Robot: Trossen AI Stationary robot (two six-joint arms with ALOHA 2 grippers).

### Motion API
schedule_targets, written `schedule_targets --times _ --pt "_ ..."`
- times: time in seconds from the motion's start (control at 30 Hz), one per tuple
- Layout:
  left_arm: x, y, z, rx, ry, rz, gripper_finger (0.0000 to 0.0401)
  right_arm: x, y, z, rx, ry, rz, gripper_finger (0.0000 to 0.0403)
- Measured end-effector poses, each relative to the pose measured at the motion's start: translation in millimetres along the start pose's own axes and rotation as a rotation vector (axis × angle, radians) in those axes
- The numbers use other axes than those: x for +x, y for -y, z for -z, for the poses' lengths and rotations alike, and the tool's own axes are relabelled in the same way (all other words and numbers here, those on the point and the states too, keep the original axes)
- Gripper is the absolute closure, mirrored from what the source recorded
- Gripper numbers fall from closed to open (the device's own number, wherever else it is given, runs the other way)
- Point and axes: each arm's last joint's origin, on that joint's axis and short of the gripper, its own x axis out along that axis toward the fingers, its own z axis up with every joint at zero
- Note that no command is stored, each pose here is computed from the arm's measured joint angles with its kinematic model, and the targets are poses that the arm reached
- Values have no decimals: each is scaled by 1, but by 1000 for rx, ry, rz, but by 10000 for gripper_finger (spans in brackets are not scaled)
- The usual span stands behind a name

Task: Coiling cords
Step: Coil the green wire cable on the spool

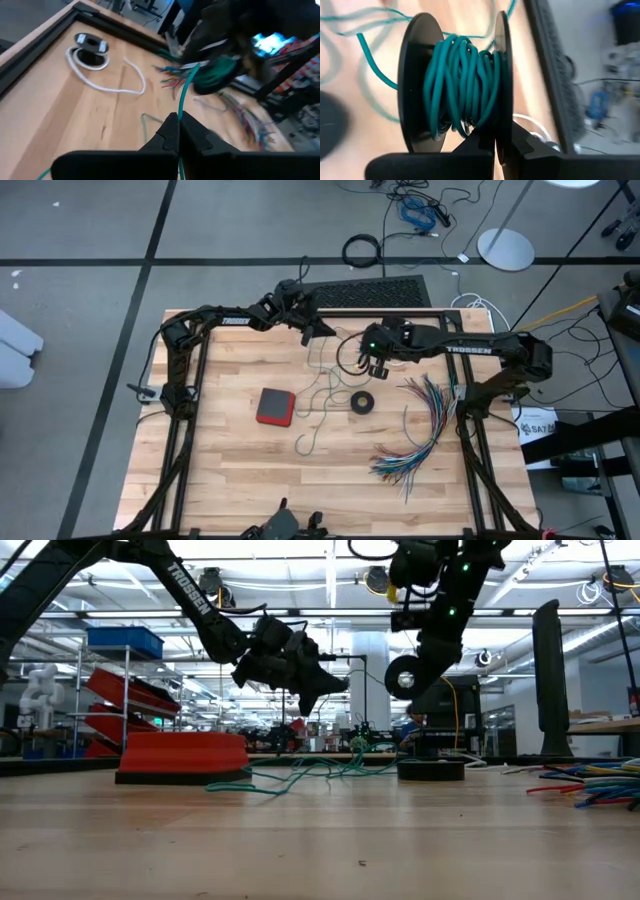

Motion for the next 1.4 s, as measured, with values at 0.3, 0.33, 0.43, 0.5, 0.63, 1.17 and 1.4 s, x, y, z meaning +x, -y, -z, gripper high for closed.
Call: schedule_targets --times 0.3,0.33,0.43,0.5,0.63,1.17,1.4 --pt "13 15 -3 -44 5 110 401 13 2 -9 -24 15 181 403" --pt "16 17 -4 -45 7 125 401 13 3 -11 -12 28 202 403" --pt "23 25 -6 -42 16 166 401 14 7 -13 8 45 254 403" --pt "28 31 -7 -31 21 192 401 14 10 -15 29 65 263 403" --pt "38 44 -11 -4 38 250 401 15 14 -19 64 106 277 403" --pt "62 68 -14 116 87 186 401 11 16 -32 153 235 303 403" --pt "62 68 -14 147 95 159 401 10 12 -31 156 233 284 403"
